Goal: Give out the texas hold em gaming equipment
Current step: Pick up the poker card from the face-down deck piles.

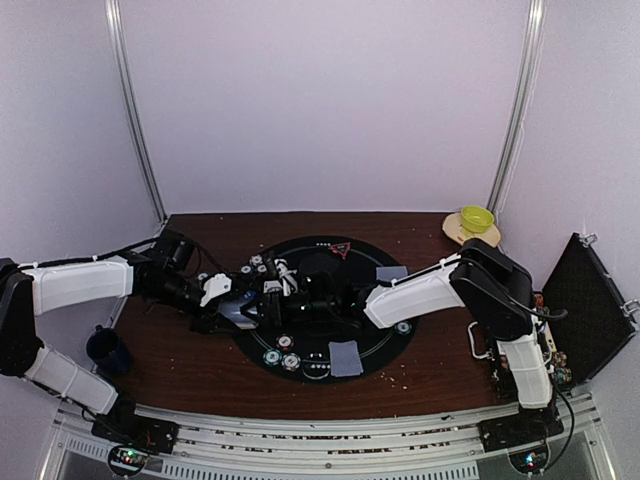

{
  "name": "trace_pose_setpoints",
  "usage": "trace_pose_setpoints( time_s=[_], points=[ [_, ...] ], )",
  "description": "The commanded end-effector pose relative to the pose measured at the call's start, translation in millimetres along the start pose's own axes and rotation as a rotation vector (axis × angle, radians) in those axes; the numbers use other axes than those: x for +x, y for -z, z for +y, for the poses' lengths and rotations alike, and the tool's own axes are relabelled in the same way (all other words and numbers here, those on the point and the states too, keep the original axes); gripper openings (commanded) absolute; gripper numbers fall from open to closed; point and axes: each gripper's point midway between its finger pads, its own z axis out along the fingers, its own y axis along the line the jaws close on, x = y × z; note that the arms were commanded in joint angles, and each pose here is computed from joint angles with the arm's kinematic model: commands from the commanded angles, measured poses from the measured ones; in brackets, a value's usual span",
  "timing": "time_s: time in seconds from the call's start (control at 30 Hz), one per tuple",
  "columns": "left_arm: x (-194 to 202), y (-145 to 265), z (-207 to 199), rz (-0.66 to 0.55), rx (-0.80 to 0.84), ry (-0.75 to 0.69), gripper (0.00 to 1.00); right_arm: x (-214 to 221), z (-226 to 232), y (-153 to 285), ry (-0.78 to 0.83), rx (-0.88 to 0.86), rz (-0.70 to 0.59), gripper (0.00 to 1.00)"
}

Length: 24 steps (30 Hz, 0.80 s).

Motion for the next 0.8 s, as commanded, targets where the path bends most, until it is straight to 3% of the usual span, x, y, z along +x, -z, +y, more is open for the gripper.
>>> trace_pose_setpoints(
  time_s=[0.0, 0.33, 0.77],
  points=[
    [-10.2, 2.0, 1.3, -0.043, -0.003, -0.034, 0.47, -7.4, -9.0, 14.8, -0.006, 0.053, -0.019, 0.52],
    [-8.4, 0.6, 1.6, -0.038, -0.001, -0.029, 0.47, -10.3, 11.6, 26.5, -0.032, -0.031, -0.028, 0.42],
    [-8.0, -0.1, 1.5, -0.036, 0.001, -0.029, 0.47, -11.9, 28.0, 34.5, -0.071, -0.115, -0.042, 0.15]
  ],
)
